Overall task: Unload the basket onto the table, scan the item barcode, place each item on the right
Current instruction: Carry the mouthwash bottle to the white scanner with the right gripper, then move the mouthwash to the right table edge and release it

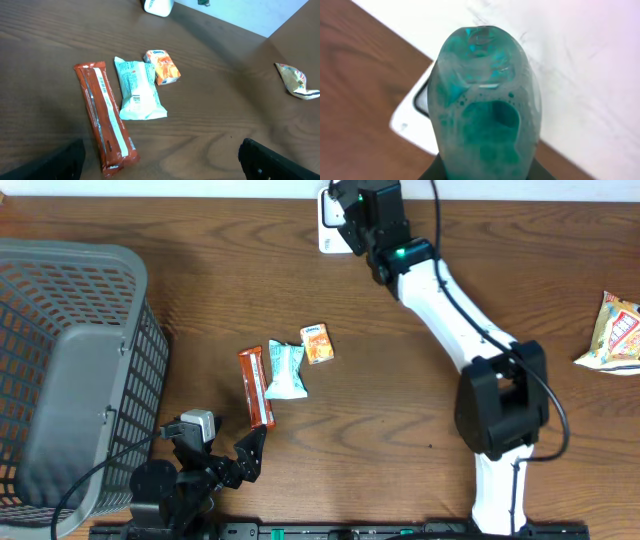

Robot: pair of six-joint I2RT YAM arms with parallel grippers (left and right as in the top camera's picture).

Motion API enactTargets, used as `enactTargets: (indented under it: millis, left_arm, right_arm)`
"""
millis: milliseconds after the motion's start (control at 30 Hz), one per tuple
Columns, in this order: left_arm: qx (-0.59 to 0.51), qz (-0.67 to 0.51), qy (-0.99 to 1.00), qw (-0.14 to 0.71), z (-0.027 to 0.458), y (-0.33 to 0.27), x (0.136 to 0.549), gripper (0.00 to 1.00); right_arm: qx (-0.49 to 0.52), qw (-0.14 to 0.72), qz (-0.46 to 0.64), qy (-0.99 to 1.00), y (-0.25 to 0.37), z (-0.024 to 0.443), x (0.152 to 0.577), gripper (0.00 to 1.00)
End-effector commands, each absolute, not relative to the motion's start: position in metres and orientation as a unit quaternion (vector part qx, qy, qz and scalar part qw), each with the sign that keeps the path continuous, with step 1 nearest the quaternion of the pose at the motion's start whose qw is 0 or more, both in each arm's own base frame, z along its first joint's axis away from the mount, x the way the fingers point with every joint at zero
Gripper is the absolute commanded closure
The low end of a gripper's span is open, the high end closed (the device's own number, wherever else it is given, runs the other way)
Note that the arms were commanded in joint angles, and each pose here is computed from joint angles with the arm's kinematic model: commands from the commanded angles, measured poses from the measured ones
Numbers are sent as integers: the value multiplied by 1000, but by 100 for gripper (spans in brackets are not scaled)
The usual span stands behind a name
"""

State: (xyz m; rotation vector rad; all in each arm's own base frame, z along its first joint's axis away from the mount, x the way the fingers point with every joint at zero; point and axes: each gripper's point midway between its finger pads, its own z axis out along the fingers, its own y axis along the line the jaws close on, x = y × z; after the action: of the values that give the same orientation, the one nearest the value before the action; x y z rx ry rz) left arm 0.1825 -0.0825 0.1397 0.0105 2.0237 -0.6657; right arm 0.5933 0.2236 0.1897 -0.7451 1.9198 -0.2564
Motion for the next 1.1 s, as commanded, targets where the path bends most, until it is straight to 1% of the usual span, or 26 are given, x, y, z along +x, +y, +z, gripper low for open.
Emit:
enactTargets:
  millis: [0, 100, 267, 433, 533, 767, 833, 967, 1067]
  left_arm:
    - [2, -271, 830, 487, 141, -81, 183, 2]
    - [2, -271, 830, 487, 141, -81, 183, 2]
    - [2, -271, 830, 487, 141, -81, 183, 2]
    - [2, -271, 830, 487, 141, -81, 183, 2]
    - [2, -271, 830, 487, 141, -81, 183, 2]
    - [2, -271, 830, 487, 141, -81, 183, 2]
    - [2, -271, 830, 487, 141, -81, 183, 2]
    - [2, -271, 830, 487, 141, -81, 183, 2]
    - [2, -271, 830, 487, 141, -81, 183, 2]
  right_arm:
    - [-341, 510, -195, 765, 224, 191, 604, 99]
    - [-356, 509, -232, 748, 229, 183, 609, 99]
    - [-370, 510, -246, 737, 240, 180, 613, 99]
    - [-301, 518, -269, 755, 222, 195, 617, 99]
    - [-245, 493, -313, 774, 187, 204, 618, 99]
    - [-149, 382, -383, 828, 78, 202, 605, 99]
    - [-121, 353, -387, 843, 42, 193, 601, 99]
    - [-98, 289, -372, 876, -21, 164, 588, 99]
    - [-69, 257, -365, 892, -68, 150, 578, 99]
